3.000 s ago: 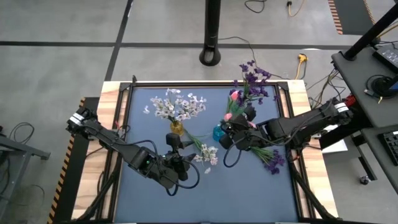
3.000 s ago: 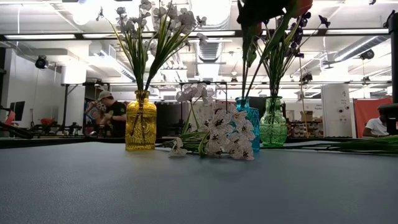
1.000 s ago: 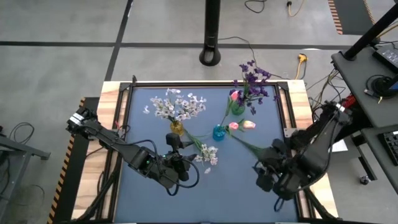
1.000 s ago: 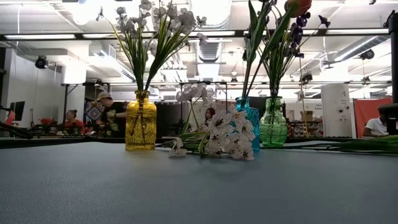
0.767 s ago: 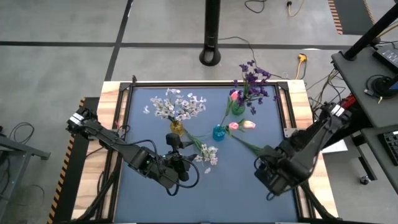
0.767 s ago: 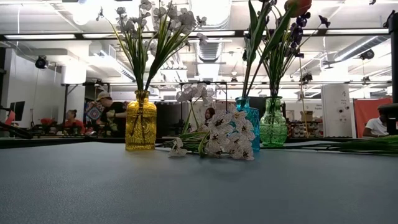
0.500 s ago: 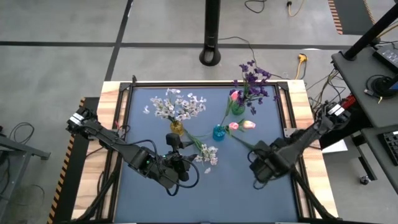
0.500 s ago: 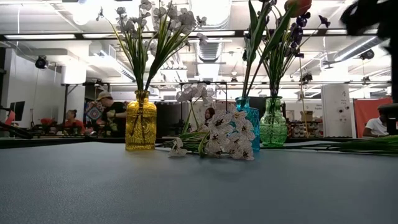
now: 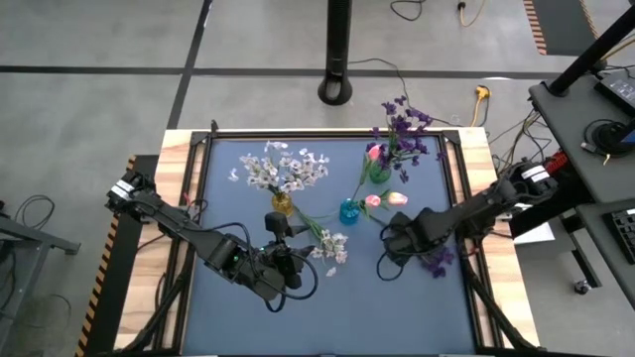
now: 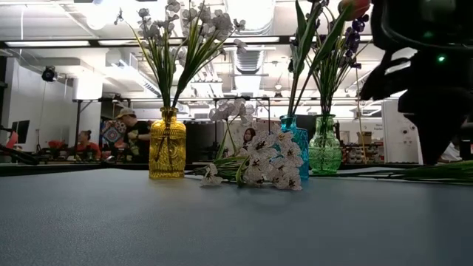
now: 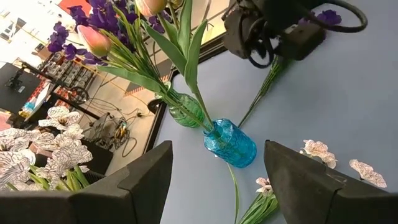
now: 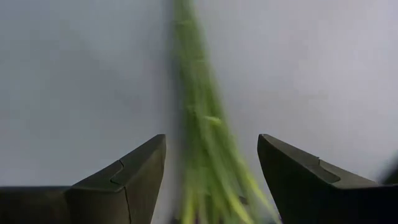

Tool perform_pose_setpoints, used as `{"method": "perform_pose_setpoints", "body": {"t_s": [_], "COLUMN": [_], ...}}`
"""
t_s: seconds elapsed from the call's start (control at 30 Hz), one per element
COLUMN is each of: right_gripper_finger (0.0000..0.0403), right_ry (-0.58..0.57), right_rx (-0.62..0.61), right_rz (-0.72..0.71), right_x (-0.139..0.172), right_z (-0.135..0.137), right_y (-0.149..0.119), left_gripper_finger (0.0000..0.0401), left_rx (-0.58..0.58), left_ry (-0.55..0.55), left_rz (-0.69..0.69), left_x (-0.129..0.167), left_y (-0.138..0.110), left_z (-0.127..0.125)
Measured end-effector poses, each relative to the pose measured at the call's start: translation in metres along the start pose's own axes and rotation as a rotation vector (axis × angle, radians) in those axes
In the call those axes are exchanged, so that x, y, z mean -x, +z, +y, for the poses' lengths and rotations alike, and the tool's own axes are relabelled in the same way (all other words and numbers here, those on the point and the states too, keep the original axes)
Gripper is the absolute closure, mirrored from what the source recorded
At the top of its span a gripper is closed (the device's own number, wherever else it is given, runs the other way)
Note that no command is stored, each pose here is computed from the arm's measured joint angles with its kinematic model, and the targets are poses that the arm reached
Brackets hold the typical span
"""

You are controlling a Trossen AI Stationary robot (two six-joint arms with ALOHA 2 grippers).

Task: Sort flowers into vase by color
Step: Put the violet flowers into the green flower vase

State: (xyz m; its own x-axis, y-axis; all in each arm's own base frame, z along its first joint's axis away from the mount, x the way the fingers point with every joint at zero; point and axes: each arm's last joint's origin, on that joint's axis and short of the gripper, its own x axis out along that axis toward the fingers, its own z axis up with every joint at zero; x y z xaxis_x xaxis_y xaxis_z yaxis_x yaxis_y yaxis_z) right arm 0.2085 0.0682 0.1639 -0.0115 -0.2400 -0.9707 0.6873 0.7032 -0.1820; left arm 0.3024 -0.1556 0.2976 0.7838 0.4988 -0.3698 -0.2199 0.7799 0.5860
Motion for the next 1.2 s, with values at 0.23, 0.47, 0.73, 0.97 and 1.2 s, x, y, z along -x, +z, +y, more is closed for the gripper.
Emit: {"method": "perform_pose_setpoints", "body": {"t_s": [0.23, 0.47, 0.73, 0.97, 1.2], "right_gripper_finger": [0.0170, 0.0231, 0.0320, 0.0383, 0.0370], "right_ry": [0.025, 0.024, 0.082, 0.120, 0.187], "right_rx": [0.020, 0.022, -0.002, -0.047, -0.063], "right_rz": [0.004, 0.006, 0.010, 0.015, 0.053], "right_x": [-0.008, -0.020, -0.026, -0.017, -0.006], "right_z": [-0.001, -0.005, -0.002, 0.004, 0.012], "right_y": [0.002, -0.004, -0.005, -0.001, 0.001], "left_gripper_finger": [0.0166, 0.0166, 0.0166, 0.0166, 0.0166], "left_rx": [0.000, -0.001, 0.000, 0.002, 0.002], "left_ry": [0.000, 0.000, 0.000, 0.000, 0.000], "left_rz": [0.000, 0.000, 0.000, -0.001, -0.002], "left_x": [0.000, 0.000, 0.000, 0.000, 0.000], "left_y": [0.000, 0.000, 0.000, 0.000, 0.000], "left_z": [0.000, 0.000, 0.000, 0.000, 0.000]}}
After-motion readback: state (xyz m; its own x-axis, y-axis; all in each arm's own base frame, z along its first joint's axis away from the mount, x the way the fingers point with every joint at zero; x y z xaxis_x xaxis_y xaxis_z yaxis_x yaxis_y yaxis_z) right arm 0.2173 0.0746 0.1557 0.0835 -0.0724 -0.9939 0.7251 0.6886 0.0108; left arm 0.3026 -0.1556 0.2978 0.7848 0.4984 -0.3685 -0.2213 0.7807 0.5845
